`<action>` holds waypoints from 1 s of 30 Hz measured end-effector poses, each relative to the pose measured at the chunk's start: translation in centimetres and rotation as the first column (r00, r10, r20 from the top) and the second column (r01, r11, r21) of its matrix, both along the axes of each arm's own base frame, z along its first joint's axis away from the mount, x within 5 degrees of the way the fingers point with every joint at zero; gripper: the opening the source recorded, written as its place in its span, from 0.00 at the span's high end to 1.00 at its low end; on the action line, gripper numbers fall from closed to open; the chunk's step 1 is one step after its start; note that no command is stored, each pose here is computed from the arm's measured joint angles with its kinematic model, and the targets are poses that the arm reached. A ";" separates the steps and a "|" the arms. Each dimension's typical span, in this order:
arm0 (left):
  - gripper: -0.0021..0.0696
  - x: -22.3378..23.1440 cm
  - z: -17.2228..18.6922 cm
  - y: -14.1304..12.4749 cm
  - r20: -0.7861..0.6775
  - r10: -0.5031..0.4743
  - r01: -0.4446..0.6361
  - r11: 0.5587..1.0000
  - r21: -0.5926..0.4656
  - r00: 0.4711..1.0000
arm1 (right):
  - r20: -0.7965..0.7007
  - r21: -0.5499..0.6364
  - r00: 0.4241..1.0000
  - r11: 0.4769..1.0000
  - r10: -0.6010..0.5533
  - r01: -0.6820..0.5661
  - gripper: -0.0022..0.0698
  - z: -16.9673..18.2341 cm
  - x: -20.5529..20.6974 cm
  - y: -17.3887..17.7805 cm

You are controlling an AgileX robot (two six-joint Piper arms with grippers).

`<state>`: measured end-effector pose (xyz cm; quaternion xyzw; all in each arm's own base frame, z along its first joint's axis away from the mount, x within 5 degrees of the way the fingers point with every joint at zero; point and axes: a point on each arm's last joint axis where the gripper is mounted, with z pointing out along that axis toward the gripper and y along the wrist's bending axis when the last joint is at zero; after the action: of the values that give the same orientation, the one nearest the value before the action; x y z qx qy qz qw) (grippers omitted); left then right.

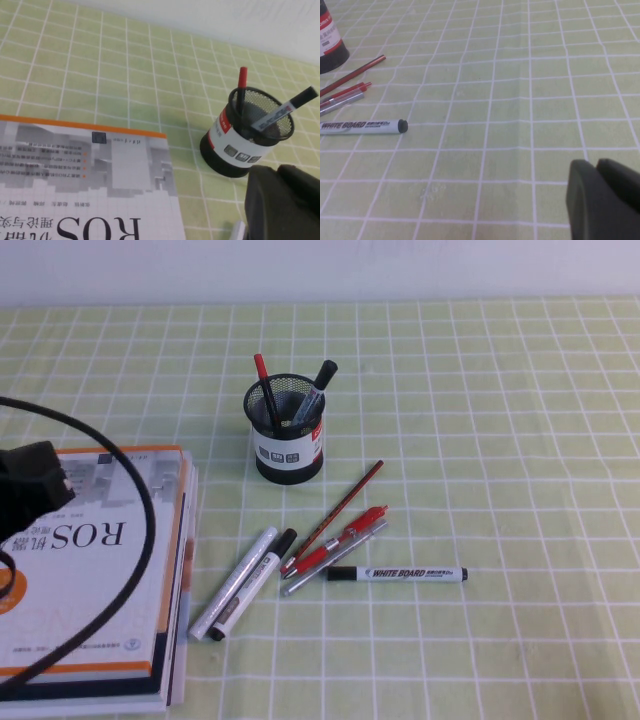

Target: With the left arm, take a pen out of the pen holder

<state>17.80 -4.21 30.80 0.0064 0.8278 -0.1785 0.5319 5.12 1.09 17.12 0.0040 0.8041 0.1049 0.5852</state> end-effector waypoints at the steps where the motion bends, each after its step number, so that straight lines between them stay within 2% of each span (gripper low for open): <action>1: 0.97 0.3 -0.2 0.0 -0.009 -0.001 0.001 1.000 0.007 1.000 | 0.000 0.000 1.000 1.000 0.000 0.000 0.99 0.0 0.0 0.0; 7: 0.97 2.4 -1.6 -0.4 -0.084 -0.022 0.027 0.998 0.063 0.996 | 0.000 0.000 1.000 1.000 0.000 0.000 0.99 0.0 0.0 0.0; 15: 0.97 6.9 -1.5 -1.8 -0.194 -0.151 0.178 0.975 0.133 0.969 | 0.000 0.000 1.000 1.000 0.000 0.000 0.99 0.0 0.0 0.0; 24: 0.97 12.0 -1.9 -5.3 -0.140 -0.218 0.244 0.948 0.205 0.966 | 0.000 0.000 1.000 1.000 0.000 0.000 0.99 0.0 0.0 0.0; 30: 0.97 13.4 -3.0 -7.3 -0.062 -0.192 0.202 0.946 0.253 0.979 | 0.000 0.000 1.000 1.000 0.000 0.000 0.99 0.0 0.0 0.0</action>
<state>31.21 -11.54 27.82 0.1547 0.8487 -0.1217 0.4909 5.12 1.09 17.12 0.0040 0.8041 0.1049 0.5852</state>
